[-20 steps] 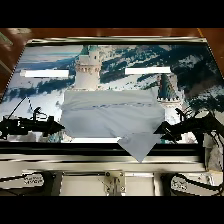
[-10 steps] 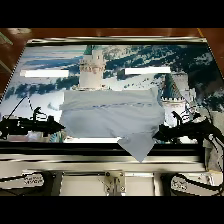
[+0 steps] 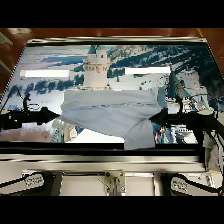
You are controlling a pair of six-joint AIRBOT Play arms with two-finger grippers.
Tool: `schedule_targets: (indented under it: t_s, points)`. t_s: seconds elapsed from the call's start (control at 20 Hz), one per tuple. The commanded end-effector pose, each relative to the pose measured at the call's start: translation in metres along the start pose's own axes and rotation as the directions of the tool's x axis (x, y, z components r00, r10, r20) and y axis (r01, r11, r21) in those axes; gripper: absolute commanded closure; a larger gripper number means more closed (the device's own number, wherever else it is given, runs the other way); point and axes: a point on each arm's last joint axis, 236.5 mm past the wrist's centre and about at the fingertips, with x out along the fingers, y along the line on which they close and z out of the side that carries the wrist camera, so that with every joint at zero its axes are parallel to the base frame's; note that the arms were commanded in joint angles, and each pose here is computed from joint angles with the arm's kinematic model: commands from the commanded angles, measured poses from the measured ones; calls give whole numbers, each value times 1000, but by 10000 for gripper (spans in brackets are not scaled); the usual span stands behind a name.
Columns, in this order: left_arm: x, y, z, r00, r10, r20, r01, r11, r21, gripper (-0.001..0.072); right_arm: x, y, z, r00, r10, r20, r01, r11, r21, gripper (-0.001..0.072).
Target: Fold the shirts.
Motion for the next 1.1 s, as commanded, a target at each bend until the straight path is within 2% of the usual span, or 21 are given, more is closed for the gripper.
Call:
schedule_targets:
  t_s: [0.0, 0.15, 0.25, 0.45, 0.8, 0.9, 0.95, 1.0, 1.05]
  points:
    - [-21, -22, 65, 980, 12, 197, -36, 992, 119, 670, -2, 27, 83, 964, -68, 257, 109, 983, -147, 652]
    - [-26, -30, 111, 945, 56, 323, -114, 980, 164, 670, -25, 42, 161, 849, -143, 509, 278, 940, -200, 652]
    - [-18, -34, 133, 932, 65, 357, -133, 977, 168, 669, -39, 38, 193, 799, -167, 578, 328, 926, -187, 652]
    - [28, -37, 151, 955, 46, 294, -94, 984, 154, 669, -29, 9, 219, 802, -194, 565, 323, 937, -136, 652]
    - [72, -18, 140, 983, 42, 182, -58, 995, 86, 655, 10, -39, 210, 847, -239, 475, 308, 948, -73, 649]
    - [74, -10, 132, 987, 70, 147, -82, 994, 76, 585, 18, -42, 202, 868, -232, 440, 285, 957, -57, 647]
    - [74, -3, 128, 986, 101, 131, -108, 993, 46, 493, 20, -42, 199, 876, -228, 425, 277, 959, -56, 620]
    - [73, 5, 124, 985, 133, 111, -134, 991, -1, 288, 22, -40, 196, 883, -220, 413, 268, 962, -60, 504]
    - [72, 10, 120, 984, 153, 94, -149, 988, -49, 98, 21, -38, 194, 890, -213, 403, 259, 964, -63, 275]
